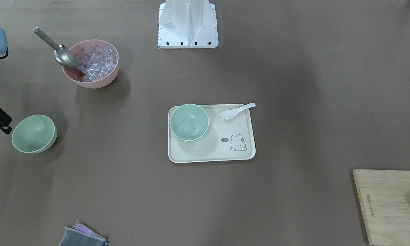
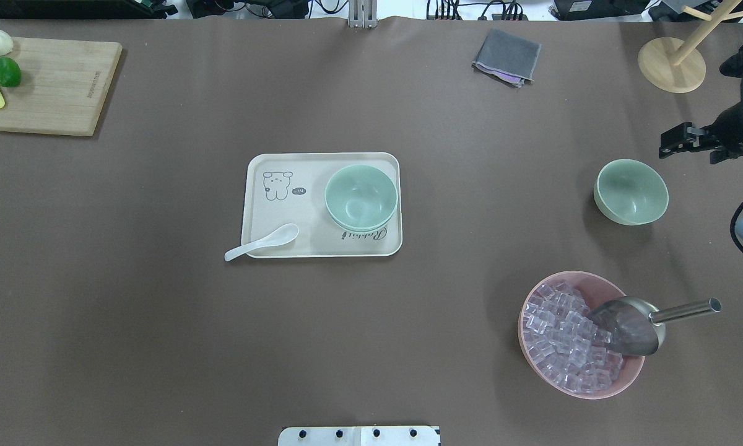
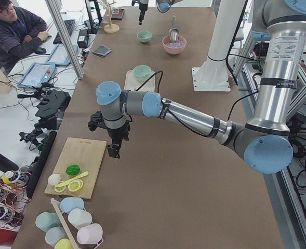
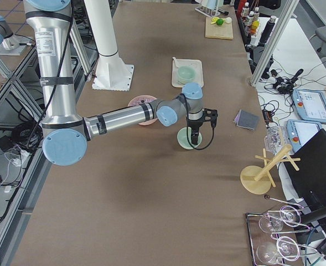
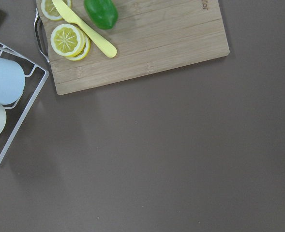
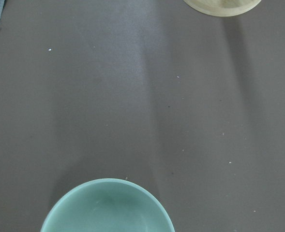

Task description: Stack green bowls together

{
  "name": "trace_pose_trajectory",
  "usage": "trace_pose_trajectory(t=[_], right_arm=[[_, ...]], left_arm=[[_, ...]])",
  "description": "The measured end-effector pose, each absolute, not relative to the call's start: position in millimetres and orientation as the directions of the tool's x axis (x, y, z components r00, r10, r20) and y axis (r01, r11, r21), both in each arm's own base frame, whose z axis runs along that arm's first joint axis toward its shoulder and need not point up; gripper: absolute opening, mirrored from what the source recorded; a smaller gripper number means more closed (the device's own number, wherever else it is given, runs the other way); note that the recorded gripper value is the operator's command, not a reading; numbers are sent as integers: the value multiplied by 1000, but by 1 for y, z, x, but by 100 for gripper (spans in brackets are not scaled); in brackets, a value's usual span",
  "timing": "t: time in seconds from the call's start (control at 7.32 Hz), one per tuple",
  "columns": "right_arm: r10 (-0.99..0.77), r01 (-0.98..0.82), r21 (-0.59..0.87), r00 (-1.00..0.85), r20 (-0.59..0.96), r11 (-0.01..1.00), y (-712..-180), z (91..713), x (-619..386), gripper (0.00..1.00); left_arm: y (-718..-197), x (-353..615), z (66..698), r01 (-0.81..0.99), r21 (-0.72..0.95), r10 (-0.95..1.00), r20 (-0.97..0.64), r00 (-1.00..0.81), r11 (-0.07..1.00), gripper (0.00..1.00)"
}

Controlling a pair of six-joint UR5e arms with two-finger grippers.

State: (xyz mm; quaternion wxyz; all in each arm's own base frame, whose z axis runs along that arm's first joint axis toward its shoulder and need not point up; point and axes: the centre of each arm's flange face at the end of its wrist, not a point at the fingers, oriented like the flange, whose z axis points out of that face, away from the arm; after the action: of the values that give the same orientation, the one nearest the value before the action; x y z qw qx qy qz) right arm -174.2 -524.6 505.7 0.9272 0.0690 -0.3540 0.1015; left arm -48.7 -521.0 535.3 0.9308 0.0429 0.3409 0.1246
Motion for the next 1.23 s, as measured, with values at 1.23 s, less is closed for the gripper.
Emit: trace_pose_trajectory(t=[1.23], right_arm=[[141, -248, 71, 736, 662, 966, -503, 561, -209, 51]], left_arm=[[-505, -49, 554, -201, 133, 239, -633, 737, 971, 98]])
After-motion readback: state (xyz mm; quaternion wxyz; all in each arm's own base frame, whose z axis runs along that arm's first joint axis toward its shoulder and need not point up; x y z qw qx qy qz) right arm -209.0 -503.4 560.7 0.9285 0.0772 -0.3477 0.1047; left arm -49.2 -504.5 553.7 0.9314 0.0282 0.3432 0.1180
